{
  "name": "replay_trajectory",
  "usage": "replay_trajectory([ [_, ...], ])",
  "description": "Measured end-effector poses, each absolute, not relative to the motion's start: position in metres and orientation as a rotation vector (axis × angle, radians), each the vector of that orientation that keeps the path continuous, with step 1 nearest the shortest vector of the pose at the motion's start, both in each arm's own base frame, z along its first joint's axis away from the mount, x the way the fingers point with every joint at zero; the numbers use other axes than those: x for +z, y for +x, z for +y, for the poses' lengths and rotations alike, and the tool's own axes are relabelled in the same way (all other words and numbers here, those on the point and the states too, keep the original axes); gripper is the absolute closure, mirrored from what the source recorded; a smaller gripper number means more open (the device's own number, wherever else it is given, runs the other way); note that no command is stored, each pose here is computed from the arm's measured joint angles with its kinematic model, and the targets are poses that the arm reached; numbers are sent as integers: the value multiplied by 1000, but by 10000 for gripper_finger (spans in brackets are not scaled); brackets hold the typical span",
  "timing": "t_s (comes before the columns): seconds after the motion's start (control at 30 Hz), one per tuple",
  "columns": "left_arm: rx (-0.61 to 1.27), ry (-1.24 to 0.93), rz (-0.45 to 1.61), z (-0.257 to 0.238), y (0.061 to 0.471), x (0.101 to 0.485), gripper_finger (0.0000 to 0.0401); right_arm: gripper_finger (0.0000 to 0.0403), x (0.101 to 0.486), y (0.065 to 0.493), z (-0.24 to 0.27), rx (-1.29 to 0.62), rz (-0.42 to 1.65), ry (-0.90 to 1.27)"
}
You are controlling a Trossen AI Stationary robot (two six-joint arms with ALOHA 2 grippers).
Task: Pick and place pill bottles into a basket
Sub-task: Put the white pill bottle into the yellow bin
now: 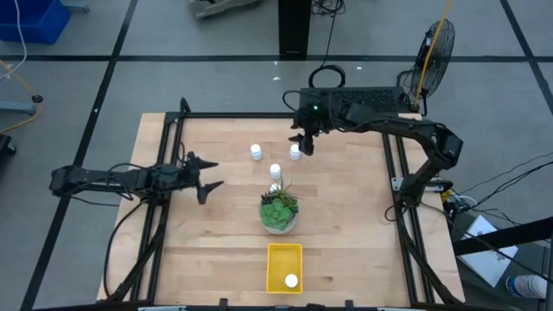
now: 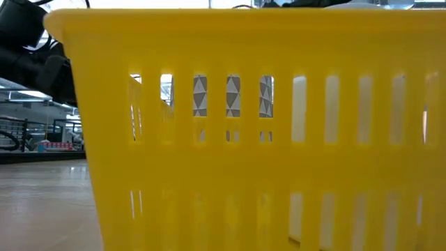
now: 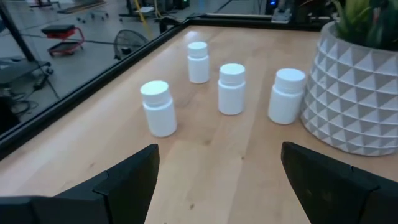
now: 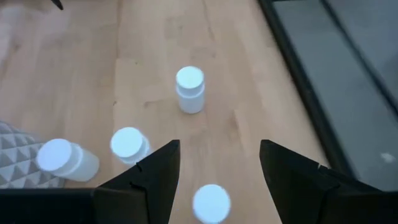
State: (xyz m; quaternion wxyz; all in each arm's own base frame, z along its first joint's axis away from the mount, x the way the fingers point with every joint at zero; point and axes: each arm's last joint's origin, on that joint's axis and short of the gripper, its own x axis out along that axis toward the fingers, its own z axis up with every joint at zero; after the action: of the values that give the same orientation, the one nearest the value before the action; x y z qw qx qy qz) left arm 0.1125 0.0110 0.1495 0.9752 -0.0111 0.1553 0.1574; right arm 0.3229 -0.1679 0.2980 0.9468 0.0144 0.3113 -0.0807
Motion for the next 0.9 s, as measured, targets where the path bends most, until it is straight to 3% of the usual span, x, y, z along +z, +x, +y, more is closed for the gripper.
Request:
replay_trajectory([
  [0.2,301,-72,315,10,112,149,61,181,289,316,-190,-186,647,58],
  [0.53,272,-105,314,8,113,149,61,121,271,316,-198,-196,660,48],
  [0.9,252,-142,313,7,113,149,61,136,233,317,-175,-140,723,73],
])
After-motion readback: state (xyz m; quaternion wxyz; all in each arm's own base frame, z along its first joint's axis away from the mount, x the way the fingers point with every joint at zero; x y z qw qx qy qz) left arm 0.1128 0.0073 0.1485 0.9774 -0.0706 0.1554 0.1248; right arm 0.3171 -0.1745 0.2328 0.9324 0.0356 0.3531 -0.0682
